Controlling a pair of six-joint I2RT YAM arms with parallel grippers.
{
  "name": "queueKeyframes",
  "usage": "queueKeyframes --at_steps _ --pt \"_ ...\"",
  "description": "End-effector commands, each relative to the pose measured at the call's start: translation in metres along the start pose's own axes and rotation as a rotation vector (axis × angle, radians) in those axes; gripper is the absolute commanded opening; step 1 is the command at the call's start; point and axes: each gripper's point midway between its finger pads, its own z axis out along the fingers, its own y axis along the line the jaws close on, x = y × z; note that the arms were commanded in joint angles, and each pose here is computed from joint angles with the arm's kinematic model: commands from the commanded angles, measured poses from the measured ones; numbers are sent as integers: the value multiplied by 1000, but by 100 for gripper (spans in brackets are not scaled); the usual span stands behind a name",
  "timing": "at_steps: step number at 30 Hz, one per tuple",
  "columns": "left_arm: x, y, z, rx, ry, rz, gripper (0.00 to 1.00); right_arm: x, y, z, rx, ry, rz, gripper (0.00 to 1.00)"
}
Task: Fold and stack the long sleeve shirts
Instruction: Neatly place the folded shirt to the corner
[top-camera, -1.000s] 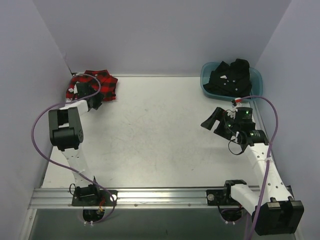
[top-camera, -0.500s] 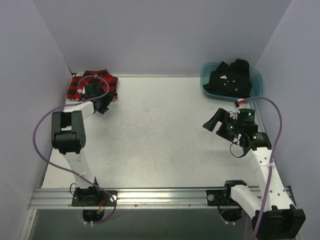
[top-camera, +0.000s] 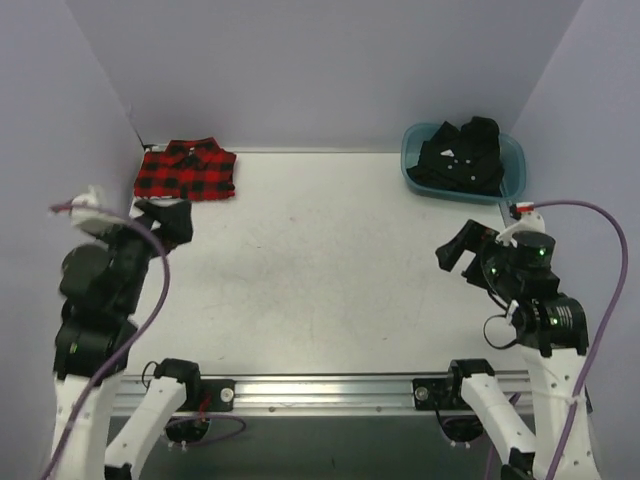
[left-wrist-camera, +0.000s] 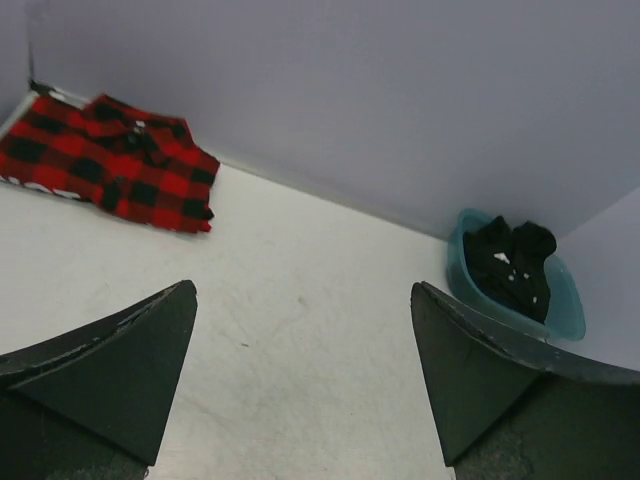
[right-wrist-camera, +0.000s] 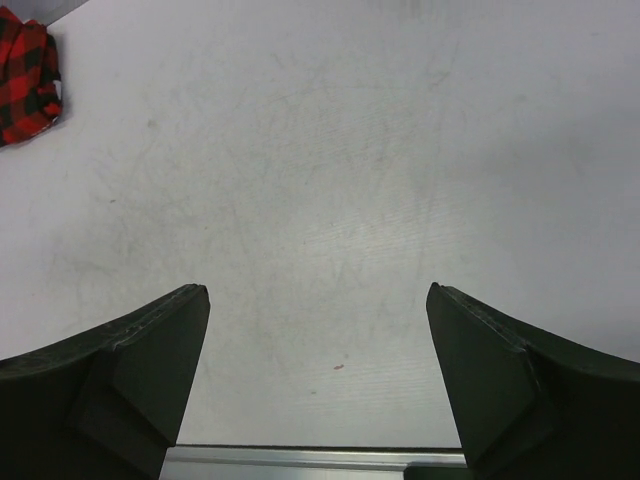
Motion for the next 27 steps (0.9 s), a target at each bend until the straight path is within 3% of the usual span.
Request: queueKeyframes --at_steps 1,6,9,27 --pt "-3 48 -77 -162 -18 172 97 -6 -25 -37 134 -63 -80 96" --pt "-16 73 -154 -165 -191 176 97 -19 -49 -79 234 -278 -112 100" --pt "-9 88 -172 -172 -247 185 97 -19 -66 -90 284 -366 -132 100" --pt "27 126 -158 -238 -341 100 97 12 -95 -80 244 -597 -155 100"
